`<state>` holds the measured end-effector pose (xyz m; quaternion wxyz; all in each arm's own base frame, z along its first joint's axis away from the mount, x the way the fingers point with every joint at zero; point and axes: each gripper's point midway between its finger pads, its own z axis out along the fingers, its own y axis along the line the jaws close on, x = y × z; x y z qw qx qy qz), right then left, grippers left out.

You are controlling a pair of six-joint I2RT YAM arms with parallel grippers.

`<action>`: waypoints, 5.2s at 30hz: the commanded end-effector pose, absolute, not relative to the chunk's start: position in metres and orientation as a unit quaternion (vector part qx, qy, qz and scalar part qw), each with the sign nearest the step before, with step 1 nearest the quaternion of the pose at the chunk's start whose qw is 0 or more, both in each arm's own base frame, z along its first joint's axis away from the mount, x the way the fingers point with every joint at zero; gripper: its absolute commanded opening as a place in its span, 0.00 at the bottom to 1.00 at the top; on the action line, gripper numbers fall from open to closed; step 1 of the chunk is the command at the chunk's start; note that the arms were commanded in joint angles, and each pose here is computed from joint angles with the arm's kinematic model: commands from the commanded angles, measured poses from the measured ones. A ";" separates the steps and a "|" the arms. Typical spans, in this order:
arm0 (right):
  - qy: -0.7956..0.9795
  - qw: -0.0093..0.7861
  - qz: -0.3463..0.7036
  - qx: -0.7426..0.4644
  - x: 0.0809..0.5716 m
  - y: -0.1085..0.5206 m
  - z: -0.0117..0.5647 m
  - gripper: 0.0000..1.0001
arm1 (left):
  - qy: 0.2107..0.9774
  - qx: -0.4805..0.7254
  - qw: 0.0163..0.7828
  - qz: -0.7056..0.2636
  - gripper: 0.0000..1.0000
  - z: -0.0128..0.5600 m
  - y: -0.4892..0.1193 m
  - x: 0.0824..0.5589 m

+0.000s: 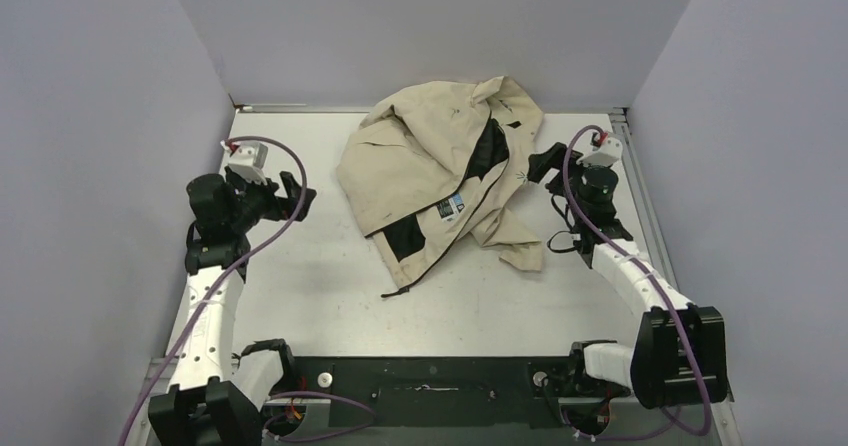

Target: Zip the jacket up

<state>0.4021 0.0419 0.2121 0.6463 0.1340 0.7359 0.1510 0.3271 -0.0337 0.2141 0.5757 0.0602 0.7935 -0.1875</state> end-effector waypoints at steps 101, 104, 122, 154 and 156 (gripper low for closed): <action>0.923 0.351 0.143 0.063 0.320 0.237 0.109 0.40 | 0.624 0.519 0.562 -0.159 0.83 0.141 -0.279 0.246; 0.923 0.351 0.146 0.060 0.320 0.242 0.106 0.41 | 0.624 0.520 0.562 -0.157 0.83 0.141 -0.278 0.247; 0.919 0.358 0.152 0.062 0.315 0.245 0.119 0.05 | 0.617 0.523 0.561 -0.177 0.84 0.145 -0.290 0.238; 0.880 0.397 0.247 0.079 0.329 0.288 0.213 0.05 | 0.664 0.462 0.583 -0.067 0.64 0.131 -0.300 0.260; 0.880 0.398 0.247 0.079 0.328 0.287 0.214 0.05 | 0.665 0.459 0.586 -0.054 0.56 0.130 -0.296 0.264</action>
